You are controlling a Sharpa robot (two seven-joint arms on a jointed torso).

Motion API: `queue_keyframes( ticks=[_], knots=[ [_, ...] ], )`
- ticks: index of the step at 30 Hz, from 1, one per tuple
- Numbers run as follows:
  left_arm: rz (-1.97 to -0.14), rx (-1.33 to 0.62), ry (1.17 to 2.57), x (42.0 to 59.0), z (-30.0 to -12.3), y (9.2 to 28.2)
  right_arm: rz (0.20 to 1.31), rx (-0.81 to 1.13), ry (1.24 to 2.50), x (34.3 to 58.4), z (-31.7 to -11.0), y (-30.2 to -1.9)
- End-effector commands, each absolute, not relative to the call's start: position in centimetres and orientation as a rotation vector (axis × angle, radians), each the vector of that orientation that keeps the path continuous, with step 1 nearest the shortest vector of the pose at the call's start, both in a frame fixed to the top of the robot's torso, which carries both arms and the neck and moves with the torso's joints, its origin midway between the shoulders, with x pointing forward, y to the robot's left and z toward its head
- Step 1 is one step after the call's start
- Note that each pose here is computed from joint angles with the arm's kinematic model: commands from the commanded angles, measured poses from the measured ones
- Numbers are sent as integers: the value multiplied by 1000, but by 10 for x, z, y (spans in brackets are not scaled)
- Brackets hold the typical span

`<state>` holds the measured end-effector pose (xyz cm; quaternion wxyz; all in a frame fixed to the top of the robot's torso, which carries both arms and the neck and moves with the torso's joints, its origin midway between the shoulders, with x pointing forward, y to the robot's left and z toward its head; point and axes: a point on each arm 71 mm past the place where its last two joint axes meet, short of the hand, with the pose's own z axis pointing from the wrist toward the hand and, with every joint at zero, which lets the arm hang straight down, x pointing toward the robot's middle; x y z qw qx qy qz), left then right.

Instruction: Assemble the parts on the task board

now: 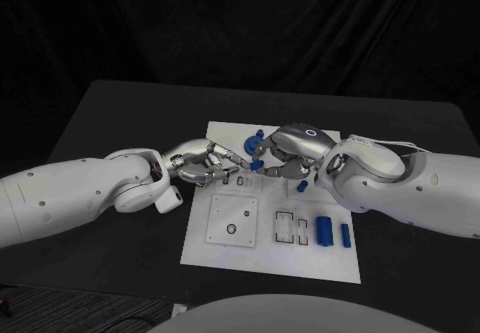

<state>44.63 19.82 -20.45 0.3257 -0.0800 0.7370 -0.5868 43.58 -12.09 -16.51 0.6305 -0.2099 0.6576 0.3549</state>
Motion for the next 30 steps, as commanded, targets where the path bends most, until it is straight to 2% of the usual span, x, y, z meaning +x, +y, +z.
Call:
queue_keyframes(
  ticks=[1, 30],
  knots=[
    [-1567, -196, 1913, 445, -203, 196, 818, -489, 1508, 435, -166, -119],
    [-1556, -201, 1932, 446, -204, 196, 875, -485, 1432, 428, -159, -113]
  ],
)
